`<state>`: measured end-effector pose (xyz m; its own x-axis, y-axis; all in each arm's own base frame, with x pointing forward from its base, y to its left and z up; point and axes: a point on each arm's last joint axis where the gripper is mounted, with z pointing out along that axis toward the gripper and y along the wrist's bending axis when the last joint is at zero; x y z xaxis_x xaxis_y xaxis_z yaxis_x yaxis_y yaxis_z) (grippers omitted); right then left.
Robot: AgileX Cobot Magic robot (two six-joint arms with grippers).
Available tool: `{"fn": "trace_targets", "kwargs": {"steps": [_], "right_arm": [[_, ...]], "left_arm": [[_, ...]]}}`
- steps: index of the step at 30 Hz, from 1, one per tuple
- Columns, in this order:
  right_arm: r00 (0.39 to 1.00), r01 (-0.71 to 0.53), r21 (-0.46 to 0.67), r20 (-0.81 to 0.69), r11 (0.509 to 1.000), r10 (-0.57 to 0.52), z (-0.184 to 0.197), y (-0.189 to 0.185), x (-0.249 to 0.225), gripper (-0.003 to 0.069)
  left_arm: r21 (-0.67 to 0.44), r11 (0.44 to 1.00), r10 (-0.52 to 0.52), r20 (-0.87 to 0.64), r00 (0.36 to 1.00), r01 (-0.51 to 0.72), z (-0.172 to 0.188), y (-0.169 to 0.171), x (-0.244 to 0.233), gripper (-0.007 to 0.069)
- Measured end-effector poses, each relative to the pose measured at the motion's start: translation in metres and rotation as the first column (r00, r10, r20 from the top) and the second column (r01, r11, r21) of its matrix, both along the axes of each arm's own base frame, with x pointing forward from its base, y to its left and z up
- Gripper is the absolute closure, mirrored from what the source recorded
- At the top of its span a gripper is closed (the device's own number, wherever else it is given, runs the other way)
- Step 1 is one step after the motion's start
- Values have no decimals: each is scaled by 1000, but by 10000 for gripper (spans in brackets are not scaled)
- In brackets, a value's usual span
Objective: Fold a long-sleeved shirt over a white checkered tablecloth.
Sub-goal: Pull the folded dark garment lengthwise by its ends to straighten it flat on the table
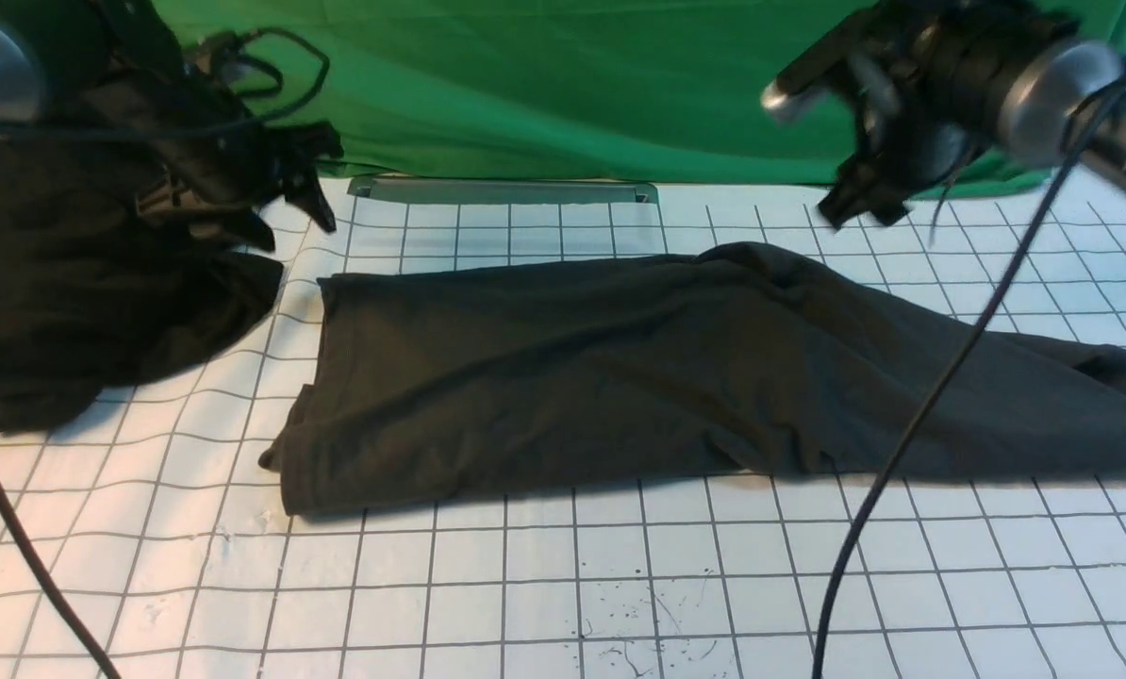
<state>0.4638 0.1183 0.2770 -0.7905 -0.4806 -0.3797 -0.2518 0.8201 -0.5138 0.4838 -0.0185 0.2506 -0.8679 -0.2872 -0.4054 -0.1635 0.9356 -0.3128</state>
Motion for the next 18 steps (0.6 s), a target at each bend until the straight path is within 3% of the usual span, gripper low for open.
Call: {"fn": "trace_targets", "kwargs": {"steps": [1, 3, 5, 8, 13, 17, 18], "right_arm": [[1000, 4, -5, -3, 1000, -4, 2, -2, -1, 359], [997, 67, 16, -33, 998, -67, 23, -25, -12, 524], [990, 126, 109, -75, 986, -118, 34, -48, -23, 614], [972, 215, 232, -148, 949, -184, 39, -82, -42, 652], [921, 361, 304, -264, 882, -286, 19, -134, -60, 637], [864, 479, 349, -346, 805, -365, -21, -177, -66, 466], [861, 485, 349, -352, 802, -368, -23, -178, -67, 455]], "left_arm": [[-2, 1000, -1, 3, 1000, 1, 3, 0, -1, 183], [-9, 1000, -18, 19, 1000, 18, 21, -2, -5, 167], [-10, 999, -33, 18, 999, 33, 31, -2, -8, 164], [-4, 998, -60, -17, 998, 60, 34, -3, -13, 161], [5, 995, -99, -60, 993, 99, 32, -4, -17, 162], [10, 994, -111, -59, 992, 111, 32, -4, -17, 162], [10, 994, -110, -59, 992, 111, 32, -4, -17, 162]]}}
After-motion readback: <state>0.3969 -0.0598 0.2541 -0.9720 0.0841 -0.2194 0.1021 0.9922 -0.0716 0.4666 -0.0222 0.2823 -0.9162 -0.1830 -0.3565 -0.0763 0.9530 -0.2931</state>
